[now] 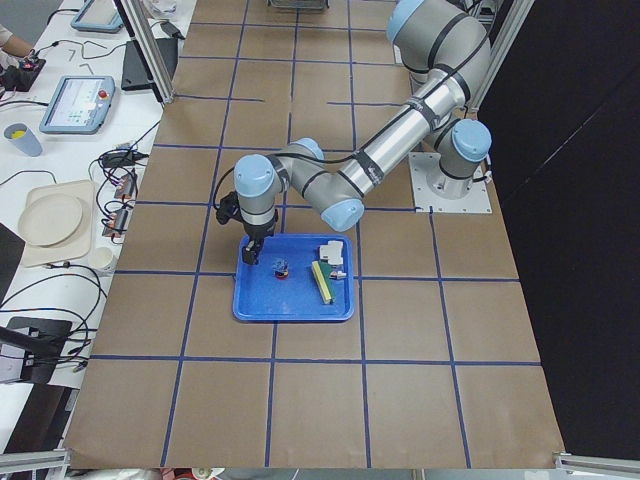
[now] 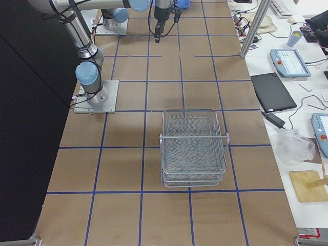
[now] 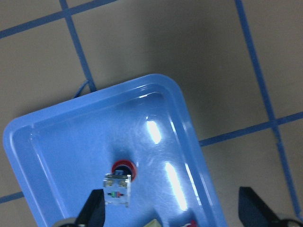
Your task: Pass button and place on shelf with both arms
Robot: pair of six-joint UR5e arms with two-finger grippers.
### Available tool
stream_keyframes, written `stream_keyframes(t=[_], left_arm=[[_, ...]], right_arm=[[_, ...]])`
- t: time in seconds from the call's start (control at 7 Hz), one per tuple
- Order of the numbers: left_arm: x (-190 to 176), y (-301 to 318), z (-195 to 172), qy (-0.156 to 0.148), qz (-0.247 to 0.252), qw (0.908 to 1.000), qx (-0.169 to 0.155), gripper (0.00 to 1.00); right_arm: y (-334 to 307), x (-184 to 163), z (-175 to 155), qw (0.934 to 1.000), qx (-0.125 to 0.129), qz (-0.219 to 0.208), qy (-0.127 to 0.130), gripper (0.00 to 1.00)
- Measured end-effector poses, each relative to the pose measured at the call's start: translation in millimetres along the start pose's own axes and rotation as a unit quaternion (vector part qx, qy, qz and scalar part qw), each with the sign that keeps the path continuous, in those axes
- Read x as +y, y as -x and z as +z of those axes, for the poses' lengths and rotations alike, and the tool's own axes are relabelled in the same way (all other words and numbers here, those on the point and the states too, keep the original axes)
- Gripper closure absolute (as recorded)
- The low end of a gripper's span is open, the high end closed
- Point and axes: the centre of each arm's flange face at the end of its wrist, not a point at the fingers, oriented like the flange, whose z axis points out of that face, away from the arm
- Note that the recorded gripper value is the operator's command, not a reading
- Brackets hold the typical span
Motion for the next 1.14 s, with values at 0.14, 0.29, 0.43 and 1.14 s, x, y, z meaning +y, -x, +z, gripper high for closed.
stream_keyframes(t=[0.14,0.29,0.43,1.14], left_arm=[[3.0,2.0,18.2,0.005,0.007,0.9999,0.009,0.0],[6.8,0.4,31.5,0.011,0.01,0.9997,0.018,0.01],[13.1,-2.4,41.4,0.017,0.01,0.9995,0.026,0.02],[30.6,-9.2,45.8,0.026,0.008,0.999,0.036,0.77]], right_arm=[[-0.1,0.0,0.0,1.0,0.0,0.0,0.0,0.0],[-0.3,0.7,1.0,1.0,0.001,0.002,0.001,0.0],[-0.7,2.0,4.6,1.0,0.002,0.002,0.005,0.0],[-13.5,-2.9,8.7,0.9988,-0.009,0.047,0.008,0.0]])
